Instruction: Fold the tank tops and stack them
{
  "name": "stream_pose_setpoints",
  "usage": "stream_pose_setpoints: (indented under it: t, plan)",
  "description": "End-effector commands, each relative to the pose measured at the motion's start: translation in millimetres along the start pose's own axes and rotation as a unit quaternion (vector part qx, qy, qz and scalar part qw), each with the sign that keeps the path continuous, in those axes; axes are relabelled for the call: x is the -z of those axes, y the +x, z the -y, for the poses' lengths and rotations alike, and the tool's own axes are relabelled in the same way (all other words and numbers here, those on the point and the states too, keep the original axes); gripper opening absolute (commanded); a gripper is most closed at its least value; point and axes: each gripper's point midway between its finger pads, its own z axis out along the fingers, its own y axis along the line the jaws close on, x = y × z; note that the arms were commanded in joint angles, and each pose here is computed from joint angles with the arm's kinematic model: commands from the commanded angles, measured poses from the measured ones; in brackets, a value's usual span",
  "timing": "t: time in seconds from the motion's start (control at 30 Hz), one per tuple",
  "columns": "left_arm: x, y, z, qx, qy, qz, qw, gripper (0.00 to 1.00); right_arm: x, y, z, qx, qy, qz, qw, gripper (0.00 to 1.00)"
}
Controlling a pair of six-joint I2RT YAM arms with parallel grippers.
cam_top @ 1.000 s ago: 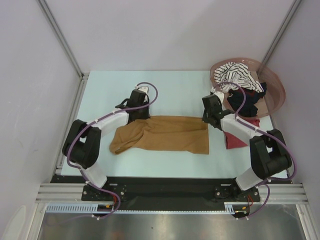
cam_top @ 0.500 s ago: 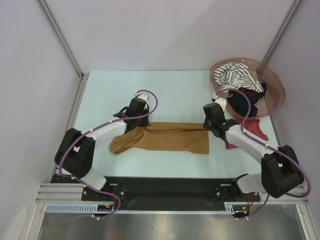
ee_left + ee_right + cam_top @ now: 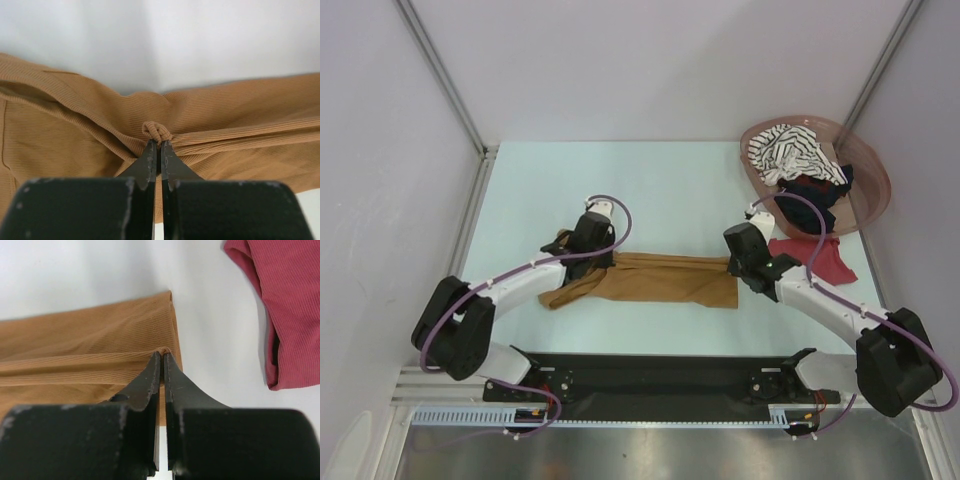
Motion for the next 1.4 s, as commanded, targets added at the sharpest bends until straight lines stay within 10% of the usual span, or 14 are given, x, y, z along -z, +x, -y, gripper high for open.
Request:
stream_pose_setpoints:
  t: [0.0, 0.57, 1.03, 1.37]
  plan:
    - [12.4, -16.2, -0.9, 0.011, -0.008, 0.039, 0.999, 0.03, 8.1, -6.9, 10.0, -0.017, 0.02, 0.023, 0.999, 0.0]
    - [29.8, -43.0, 2.6, -0.013, -0.032, 0.069, 0.997, 0.07, 3.0, 9.7, 6.1, -0.019, 0.02, 0.008, 1.0, 0.0]
    - [27.4, 30.9, -4.8, 0.002, -0.044, 0.005, 0.999, 0.11, 8.0, 36.6, 18.3, -0.044, 0.04, -0.014, 0.998, 0.0]
    - [32.0, 58.1, -21.0, 0.047, -0.089, 0.004, 0.995, 0.46, 2.9, 70.7, 23.8, -0.058, 0.065, -0.046, 0.995, 0.27]
